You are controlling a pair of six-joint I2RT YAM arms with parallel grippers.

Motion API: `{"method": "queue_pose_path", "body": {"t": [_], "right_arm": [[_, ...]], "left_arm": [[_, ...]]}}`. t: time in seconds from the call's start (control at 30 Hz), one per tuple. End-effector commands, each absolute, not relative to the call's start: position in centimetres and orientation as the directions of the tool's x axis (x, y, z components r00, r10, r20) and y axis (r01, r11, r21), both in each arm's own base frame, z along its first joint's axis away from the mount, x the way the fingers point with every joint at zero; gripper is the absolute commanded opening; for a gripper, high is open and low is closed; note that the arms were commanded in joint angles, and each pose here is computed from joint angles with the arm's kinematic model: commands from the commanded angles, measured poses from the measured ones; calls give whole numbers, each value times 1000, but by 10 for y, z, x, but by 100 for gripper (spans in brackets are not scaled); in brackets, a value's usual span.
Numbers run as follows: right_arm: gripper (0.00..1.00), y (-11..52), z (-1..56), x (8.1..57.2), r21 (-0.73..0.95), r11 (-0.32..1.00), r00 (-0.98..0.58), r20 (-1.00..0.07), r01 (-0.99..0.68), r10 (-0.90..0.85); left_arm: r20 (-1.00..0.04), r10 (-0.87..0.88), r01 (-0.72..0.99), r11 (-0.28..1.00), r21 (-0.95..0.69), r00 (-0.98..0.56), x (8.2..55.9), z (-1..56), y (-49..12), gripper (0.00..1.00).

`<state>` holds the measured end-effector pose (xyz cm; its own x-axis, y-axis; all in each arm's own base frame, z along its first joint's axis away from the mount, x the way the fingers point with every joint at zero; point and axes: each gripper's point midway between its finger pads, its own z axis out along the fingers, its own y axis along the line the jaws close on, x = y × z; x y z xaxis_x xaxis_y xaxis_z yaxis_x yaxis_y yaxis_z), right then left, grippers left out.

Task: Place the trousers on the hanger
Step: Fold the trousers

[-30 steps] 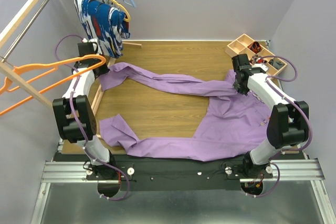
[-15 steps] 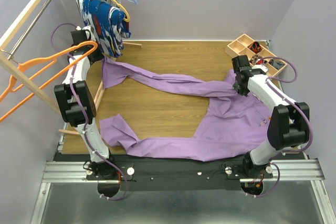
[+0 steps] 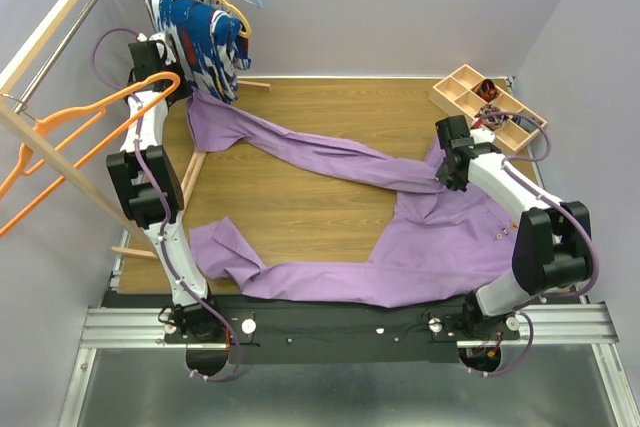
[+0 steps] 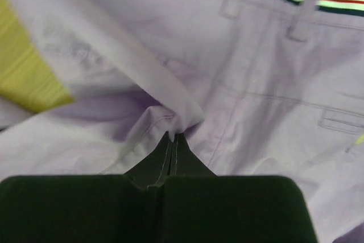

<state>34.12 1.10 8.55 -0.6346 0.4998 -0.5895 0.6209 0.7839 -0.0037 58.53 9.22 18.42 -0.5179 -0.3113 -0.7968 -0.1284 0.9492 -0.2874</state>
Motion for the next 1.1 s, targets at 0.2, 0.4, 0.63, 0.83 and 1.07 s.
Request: {"method": "queue_pose_path", "body": {"t": [0.2,0.4,0.63,0.83,1.07], "right_arm": [[41,91,87,343,198,947,-790,-522,254,321],[90,73,141,374,188,937,-669,-660,293,342],[90,14,119,384,137,873,-640,-629,469,442],[89,-43,97,372,94,789,-601,-595,608,534],[88,-69,55,360,-3,745,-635,-525,668,567]], "left_arm": [[-797,-333,-220,942,-254,-504,578,190,132,0],[-816,-314,-214,947,-238,-485,570,209,137,0],[-824,-307,-222,949,-225,-476,559,222,142,0],[-838,-302,-243,947,-210,-454,548,236,152,0],[-838,-304,-256,945,-205,-453,542,237,158,0]]}}
